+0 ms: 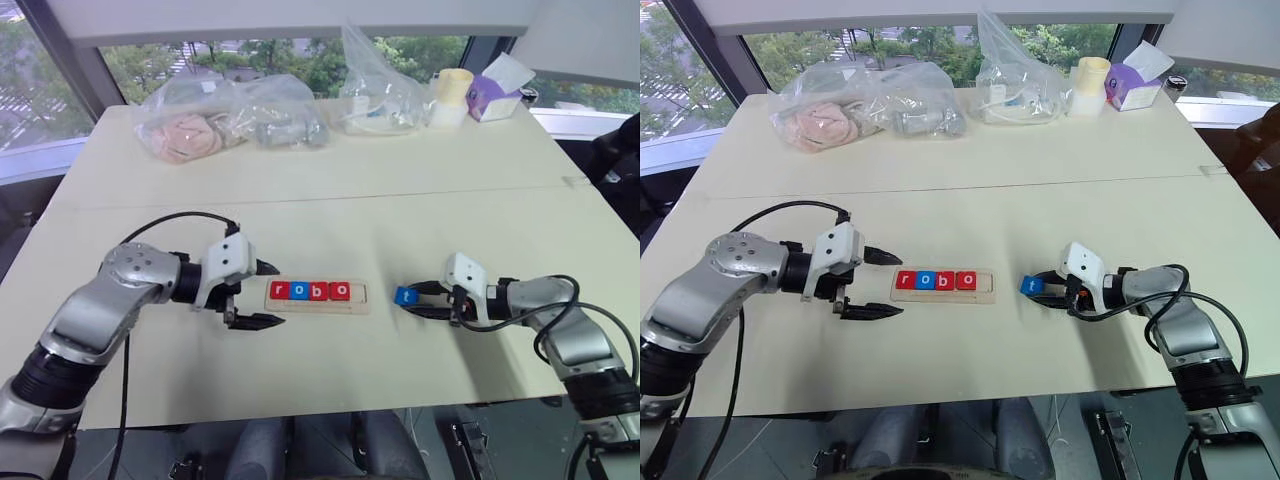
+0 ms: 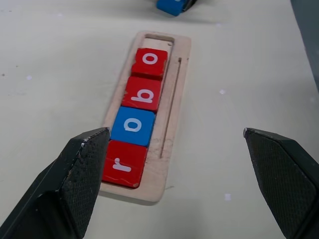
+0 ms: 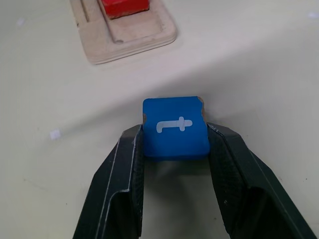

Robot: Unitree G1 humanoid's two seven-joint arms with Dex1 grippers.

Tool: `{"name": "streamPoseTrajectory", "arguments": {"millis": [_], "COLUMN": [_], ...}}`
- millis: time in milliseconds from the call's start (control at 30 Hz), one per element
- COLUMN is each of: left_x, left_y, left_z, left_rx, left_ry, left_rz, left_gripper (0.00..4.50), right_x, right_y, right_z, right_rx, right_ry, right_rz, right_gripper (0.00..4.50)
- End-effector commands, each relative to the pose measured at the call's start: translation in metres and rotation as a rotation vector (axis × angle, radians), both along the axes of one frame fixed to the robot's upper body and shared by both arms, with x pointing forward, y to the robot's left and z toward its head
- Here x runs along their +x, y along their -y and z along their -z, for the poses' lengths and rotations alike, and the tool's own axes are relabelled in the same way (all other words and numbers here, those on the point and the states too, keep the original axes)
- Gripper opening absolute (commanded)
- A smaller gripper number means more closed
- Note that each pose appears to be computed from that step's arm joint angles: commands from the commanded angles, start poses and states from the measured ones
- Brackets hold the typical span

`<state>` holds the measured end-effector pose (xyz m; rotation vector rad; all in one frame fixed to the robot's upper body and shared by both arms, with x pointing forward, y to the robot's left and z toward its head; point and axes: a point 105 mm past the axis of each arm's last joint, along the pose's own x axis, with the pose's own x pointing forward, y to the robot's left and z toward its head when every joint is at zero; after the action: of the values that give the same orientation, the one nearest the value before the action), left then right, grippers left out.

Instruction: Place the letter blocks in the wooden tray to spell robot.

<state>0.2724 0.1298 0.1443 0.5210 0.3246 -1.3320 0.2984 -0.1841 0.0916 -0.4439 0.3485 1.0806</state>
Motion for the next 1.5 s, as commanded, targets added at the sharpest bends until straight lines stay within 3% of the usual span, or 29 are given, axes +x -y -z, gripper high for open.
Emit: {"name": "streamPoseTrajectory", "arguments": {"millis": [33, 300, 500, 900, 1500], "left_x": [0.001, -0.001, -0.003, -0.002, -0.003], "left_y": [-0.006, -0.002, -0.005, 0.0, 0.008], "left_z": [-0.007, -0.004, -0.002, -0.002, -0.005], "left_rx": [0.012, 0.005, 0.001, -0.024, -0.048], "left_ry": [0.028, 0.031, 0.039, 0.055, 0.061], "left_rz": [0.006, 0.005, -0.026, -0.038, -0.042], "left_gripper": [4.5, 4.5, 4.5, 4.5, 4.5], "right_x": [0.004, 0.007, 0.017, 0.008, 0.016], "right_y": [-0.026, -0.059, -0.058, -0.07, -0.081], "right_z": [-0.037, -0.039, -0.033, -0.021, -0.017], "right_rx": [0.055, -0.025, -0.097, -0.11, -0.07], "right_ry": [0.097, 0.107, 0.124, 0.073, 0.071], "right_rz": [-0.069, -0.189, -0.176, -0.238, -0.228], "right_gripper": [1.71, 1.71, 1.71, 1.71, 1.71]}}
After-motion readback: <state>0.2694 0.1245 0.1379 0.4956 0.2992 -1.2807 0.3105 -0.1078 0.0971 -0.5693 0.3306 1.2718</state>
